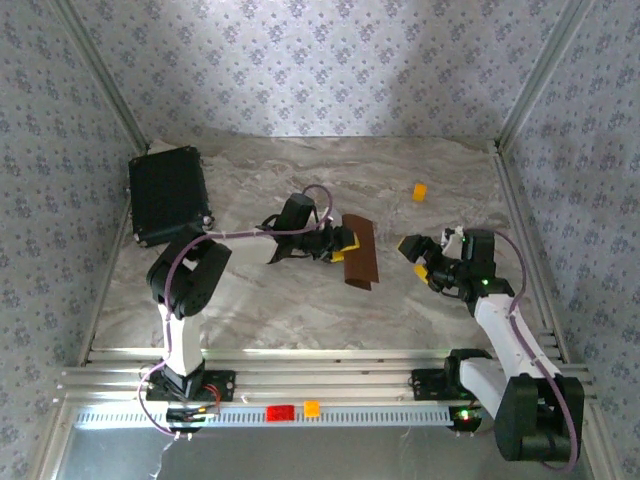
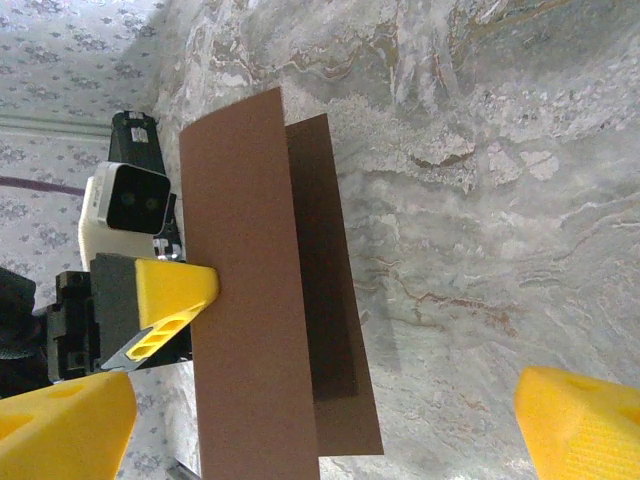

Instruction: Fold a paper plane with a square sheet of paper (pick it up from the middle)

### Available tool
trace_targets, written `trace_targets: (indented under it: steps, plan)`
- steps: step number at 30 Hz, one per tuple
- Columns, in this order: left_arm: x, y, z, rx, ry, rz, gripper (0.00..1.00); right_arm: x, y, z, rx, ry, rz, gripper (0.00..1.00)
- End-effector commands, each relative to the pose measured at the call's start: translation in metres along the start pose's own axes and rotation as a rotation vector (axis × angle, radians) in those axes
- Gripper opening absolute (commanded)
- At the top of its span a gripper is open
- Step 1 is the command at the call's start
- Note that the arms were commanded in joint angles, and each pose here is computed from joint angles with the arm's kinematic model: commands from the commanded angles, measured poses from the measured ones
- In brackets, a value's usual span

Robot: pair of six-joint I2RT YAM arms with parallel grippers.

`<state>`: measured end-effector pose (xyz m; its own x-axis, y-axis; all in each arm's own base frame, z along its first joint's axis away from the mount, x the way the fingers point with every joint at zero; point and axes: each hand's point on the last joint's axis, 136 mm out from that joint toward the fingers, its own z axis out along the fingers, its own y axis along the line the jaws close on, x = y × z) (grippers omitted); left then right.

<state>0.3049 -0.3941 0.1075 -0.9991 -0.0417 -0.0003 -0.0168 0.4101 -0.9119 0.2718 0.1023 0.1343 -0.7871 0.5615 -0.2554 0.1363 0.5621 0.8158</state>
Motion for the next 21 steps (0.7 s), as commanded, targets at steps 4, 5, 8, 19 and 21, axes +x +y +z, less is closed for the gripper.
trace_targets:
  steps: [4, 5, 8, 19, 21]
  plan:
    - [0.009, -0.001, -0.004, -0.017, 0.04, 0.024, 0.45, 0.003, -0.002, 0.007, 0.002, 0.007, 0.007, 0.98]
    - [0.01, 0.008, -0.003, -0.054, 0.043, 0.025, 0.45, 0.004, 0.0, 0.008, -0.004, 0.011, 0.003, 0.97]
    - [0.013, 0.03, -0.003, -0.137, 0.048, 0.016, 0.45, 0.006, 0.003, 0.011, -0.019, 0.022, -0.007, 0.94]
    - [0.018, 0.076, -0.014, -0.34, 0.069, 0.024, 0.51, 0.023, 0.017, 0.028, -0.063, 0.11, -0.088, 0.83]
    - [0.016, 0.081, -0.02, -0.408, 0.065, 0.051, 0.54, 0.028, 0.019, 0.033, -0.069, 0.135, -0.101, 0.82]
